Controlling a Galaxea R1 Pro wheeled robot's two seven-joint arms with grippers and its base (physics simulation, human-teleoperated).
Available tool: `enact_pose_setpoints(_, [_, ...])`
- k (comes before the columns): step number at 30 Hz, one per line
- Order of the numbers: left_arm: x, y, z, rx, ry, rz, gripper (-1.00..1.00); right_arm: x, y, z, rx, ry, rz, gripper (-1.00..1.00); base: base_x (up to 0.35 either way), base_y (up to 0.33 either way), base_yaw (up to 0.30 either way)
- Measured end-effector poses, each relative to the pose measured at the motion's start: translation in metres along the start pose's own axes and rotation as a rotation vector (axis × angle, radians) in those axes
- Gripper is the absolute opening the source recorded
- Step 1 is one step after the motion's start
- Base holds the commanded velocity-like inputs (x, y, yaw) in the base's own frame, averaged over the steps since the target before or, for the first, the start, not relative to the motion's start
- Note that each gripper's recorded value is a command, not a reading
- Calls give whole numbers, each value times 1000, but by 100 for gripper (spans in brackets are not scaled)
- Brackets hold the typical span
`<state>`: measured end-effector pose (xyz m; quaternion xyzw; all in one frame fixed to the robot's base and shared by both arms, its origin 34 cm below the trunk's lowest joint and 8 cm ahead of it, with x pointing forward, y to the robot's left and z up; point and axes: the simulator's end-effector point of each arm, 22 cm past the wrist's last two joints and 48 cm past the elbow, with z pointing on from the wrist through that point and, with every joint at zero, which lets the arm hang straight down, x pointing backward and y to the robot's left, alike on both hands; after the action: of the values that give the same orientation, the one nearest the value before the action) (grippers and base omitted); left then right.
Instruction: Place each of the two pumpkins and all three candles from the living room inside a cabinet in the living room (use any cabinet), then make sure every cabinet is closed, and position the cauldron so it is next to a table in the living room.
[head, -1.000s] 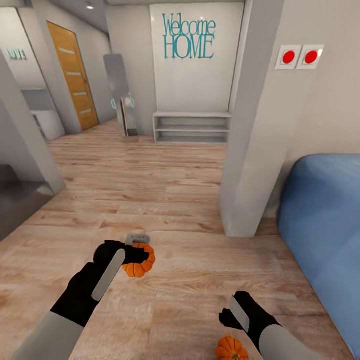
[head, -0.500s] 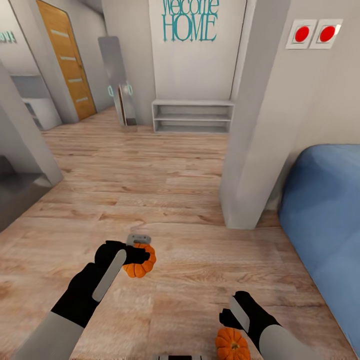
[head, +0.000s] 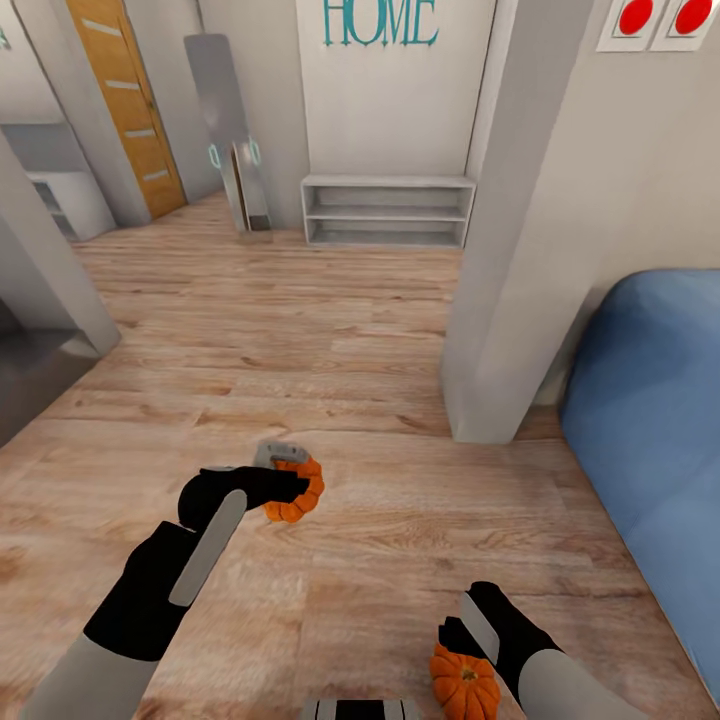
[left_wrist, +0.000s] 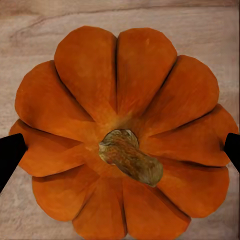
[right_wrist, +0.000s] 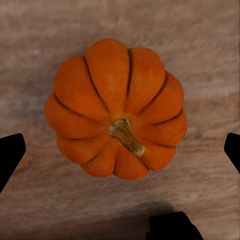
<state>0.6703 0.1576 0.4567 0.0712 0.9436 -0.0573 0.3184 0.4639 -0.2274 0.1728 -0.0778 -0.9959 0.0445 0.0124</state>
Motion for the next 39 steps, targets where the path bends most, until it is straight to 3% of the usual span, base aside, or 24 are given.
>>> enact_pose_setpoints(7, [-7,-1,-6,1,-24,6,-100,-6,1,-1,-2,-24,6,100,0,0,0])
enact_pose_setpoints(24, [-5,-3,-5,5,-18,3,-100,-10,-3,0,-1,-44,15,100,9,0,0])
enact_pose_setpoints(32, [-5,-5,-4,7,-16,3,-100,-14,-5,2,-61,-49,20,100,55,0,0])
enact_pose_setpoints(39, [-5,-4,-4,6,-16,4,-100,-13,-6,3,-69,-47,20,100,4,0,0])
